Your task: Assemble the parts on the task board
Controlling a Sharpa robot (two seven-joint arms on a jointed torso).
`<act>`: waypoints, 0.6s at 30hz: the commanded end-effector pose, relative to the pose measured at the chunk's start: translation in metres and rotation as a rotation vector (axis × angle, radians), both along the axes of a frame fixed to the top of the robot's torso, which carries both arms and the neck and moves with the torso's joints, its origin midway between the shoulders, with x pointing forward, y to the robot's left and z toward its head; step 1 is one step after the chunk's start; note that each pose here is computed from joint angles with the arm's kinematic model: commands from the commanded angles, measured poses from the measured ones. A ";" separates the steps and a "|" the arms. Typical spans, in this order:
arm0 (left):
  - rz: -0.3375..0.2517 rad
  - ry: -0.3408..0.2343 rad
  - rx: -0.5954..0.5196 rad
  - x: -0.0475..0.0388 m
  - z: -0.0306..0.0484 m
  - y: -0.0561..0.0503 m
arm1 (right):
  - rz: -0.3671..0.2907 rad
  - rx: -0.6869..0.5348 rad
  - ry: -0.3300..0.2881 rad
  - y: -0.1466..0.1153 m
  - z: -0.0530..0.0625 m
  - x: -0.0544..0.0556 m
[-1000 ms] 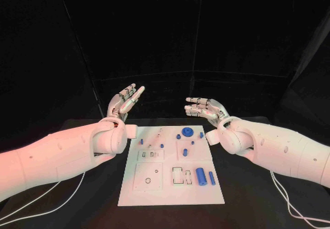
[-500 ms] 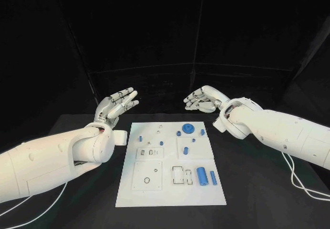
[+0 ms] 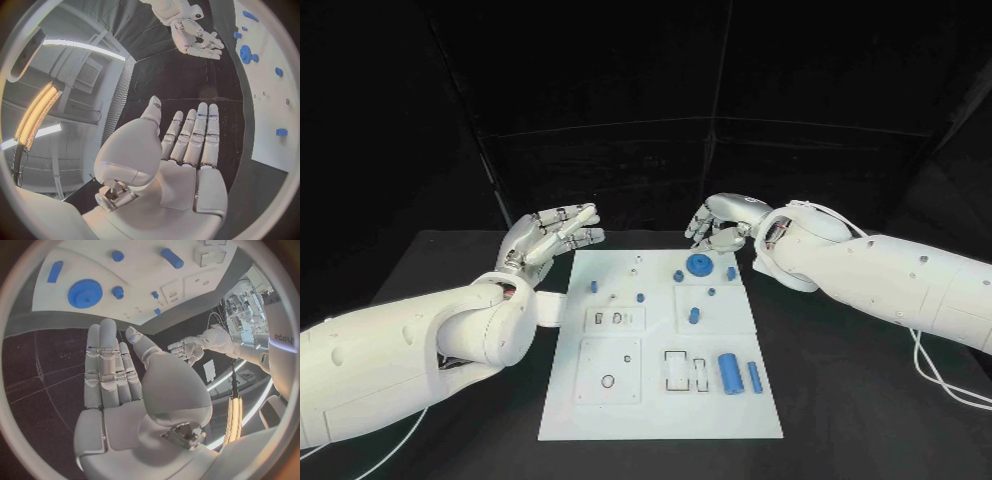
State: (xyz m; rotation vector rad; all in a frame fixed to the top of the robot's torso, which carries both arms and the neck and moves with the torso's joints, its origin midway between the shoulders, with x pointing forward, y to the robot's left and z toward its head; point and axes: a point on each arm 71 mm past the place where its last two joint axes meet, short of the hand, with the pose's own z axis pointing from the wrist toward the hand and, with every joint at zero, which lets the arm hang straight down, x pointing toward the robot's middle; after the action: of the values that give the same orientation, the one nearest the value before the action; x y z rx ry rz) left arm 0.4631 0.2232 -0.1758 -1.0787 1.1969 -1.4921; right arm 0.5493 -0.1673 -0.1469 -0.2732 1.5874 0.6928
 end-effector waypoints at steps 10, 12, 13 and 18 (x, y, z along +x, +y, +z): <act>-0.105 0.009 -0.039 -0.0095 0.0031 -0.017 | 0.021 -0.222 -0.017 0.015 -0.004 -0.005; -0.117 0.010 -0.046 -0.0105 0.0035 -0.018 | 0.027 -0.226 -0.014 0.016 -0.005 -0.005; -0.122 0.011 -0.049 -0.0110 0.0037 -0.019 | 0.030 -0.227 -0.013 0.017 -0.005 -0.005; -0.144 0.013 -0.060 -0.0129 0.0044 -0.021 | 0.043 -0.232 -0.007 0.022 -0.005 -0.006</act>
State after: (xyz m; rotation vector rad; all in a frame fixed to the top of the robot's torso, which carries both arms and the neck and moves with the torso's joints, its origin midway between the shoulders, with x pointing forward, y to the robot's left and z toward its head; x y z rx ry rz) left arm 0.4515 0.2050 -0.1732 -1.0751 1.2544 -1.5932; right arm 0.5435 -0.1470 -0.1519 -0.4490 1.6433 0.5612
